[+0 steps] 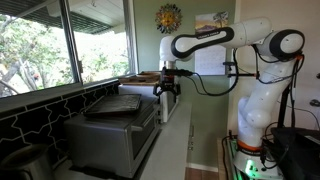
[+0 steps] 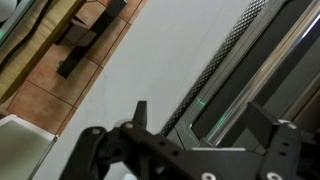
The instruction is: Open the lid of the oven
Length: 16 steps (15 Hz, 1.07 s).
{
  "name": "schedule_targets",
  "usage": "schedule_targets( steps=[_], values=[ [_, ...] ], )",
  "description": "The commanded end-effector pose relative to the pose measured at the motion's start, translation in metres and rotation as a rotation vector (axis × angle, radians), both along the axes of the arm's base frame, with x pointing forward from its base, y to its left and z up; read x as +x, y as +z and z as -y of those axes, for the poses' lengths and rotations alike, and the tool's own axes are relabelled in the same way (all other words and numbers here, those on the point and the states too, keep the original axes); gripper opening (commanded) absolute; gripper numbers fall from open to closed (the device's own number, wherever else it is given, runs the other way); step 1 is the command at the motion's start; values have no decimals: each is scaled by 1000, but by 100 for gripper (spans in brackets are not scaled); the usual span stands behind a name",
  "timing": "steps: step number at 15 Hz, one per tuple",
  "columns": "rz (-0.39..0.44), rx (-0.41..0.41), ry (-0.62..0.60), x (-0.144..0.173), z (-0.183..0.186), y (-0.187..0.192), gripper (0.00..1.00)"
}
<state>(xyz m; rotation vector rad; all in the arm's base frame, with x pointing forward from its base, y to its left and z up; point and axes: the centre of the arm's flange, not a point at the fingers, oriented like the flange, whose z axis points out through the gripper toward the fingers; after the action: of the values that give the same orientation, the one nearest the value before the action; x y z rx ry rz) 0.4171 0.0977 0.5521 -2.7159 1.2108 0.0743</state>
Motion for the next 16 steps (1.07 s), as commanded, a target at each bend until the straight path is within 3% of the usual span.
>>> schedule_targets(
  steps=[1, 12, 16],
  values=[
    [10, 69, -109, 8, -4, -23, 100],
    [30, 151, -161, 21, -3, -54, 100],
    [-6, 102, -175, 12, 2, -57, 100]
  ],
)
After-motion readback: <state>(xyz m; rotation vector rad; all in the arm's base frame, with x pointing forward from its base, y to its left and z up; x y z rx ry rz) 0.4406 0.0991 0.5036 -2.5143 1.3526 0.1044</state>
